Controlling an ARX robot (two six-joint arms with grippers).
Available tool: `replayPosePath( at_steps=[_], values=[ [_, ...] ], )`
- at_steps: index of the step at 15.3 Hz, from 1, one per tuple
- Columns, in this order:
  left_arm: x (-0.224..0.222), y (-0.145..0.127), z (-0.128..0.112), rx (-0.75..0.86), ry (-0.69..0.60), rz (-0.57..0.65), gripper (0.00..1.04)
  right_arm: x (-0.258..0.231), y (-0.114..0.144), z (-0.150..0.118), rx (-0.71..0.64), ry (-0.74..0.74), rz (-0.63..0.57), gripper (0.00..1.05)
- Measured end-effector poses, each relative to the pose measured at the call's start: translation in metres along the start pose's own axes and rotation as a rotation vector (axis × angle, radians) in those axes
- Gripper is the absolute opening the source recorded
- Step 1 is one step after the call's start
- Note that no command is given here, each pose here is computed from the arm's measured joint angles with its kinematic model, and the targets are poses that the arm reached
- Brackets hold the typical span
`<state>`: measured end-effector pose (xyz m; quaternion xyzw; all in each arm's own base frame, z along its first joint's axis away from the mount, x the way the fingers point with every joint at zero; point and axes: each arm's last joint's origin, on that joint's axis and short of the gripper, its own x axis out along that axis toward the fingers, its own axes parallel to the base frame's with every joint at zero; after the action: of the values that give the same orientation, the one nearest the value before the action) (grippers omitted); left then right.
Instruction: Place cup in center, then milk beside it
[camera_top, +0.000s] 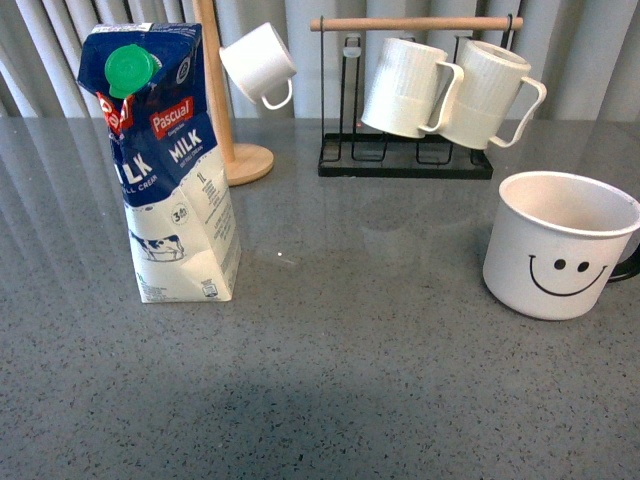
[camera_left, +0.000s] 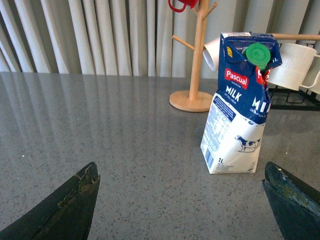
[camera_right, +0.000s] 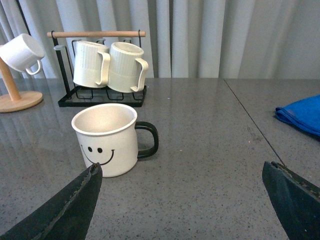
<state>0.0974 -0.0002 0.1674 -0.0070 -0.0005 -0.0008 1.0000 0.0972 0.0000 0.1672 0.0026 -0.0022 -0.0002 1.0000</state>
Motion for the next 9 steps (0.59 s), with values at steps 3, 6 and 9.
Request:
replayPosePath(
  at_steps=[3,6,9],
  values=[
    [0.0000,0.0000,0.0000,0.000,0.000,0.000,0.98,0.0000,0.0000,0.0000,0.000,0.000,0.000,0.98],
    [0.0000,0.0000,0.0000,0.000,0.000,0.000,0.98,0.0000,0.0000,0.0000,0.000,0.000,0.000,0.98],
    [0.0000,0.0000,0.0000,0.000,0.000,0.000,0.98,0.0000,0.0000,0.0000,0.000,0.000,0.000,0.98]
  ],
)
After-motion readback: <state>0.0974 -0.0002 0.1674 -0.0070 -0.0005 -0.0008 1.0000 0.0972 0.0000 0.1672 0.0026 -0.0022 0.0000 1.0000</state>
